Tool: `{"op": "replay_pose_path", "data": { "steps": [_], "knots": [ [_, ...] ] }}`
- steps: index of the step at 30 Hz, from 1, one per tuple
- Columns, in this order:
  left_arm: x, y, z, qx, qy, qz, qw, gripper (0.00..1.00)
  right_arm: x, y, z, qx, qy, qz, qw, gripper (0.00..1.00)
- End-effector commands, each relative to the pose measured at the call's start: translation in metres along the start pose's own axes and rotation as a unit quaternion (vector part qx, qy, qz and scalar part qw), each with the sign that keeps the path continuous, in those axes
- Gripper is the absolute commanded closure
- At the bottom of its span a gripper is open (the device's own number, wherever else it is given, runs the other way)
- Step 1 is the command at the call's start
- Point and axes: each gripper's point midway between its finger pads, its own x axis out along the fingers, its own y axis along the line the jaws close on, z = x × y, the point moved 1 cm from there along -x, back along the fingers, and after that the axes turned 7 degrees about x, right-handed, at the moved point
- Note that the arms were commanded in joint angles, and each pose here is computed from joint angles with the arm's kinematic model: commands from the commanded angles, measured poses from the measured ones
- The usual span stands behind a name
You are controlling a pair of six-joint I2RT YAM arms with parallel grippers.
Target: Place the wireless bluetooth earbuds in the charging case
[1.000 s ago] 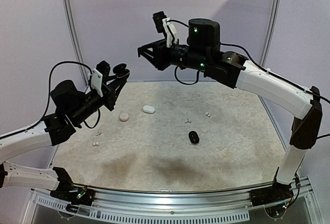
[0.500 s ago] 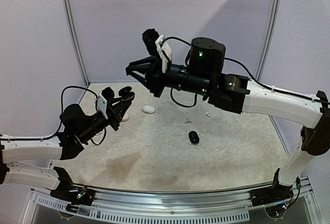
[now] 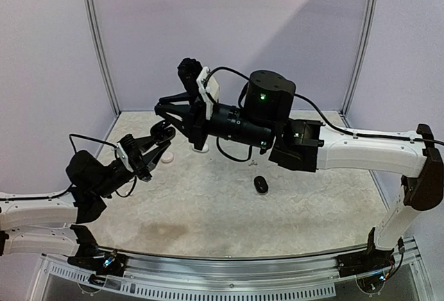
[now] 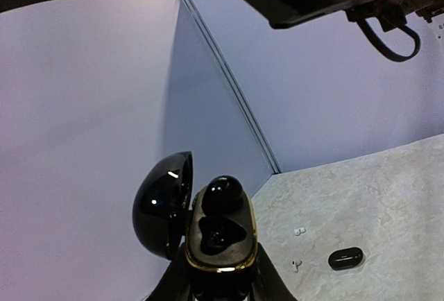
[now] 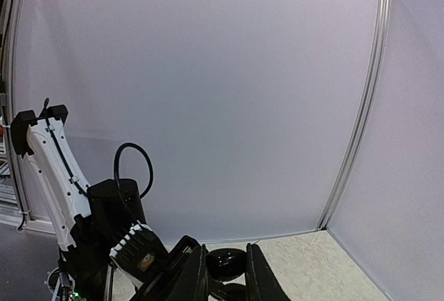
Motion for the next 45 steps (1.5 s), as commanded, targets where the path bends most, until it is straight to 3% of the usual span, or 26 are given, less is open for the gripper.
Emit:
{"op": "replay_pose_path", "data": {
  "steps": [1, 25, 45],
  "knots": [
    [-0.004, -0.002, 0.007, 0.048, -0.02, -0.008, 0.999, 1.0, 0.012, 0.005, -0.016, -0.002, -0.008, 0.0, 1.0, 1.0],
    [-0.002, 0.019, 0.011, -0.071, -0.012, 0.049, 0.996, 1.0, 0.025, -0.009, -0.057, 0.04, -0.017, -0.079, 0.996, 1.0],
    [0.0, 0.017, 0.014, -0.084, -0.013, 0.045, 0.995, 1.0, 0.034, -0.013, -0.08, 0.048, 0.009, -0.09, 0.995, 1.0]
  ]
}}
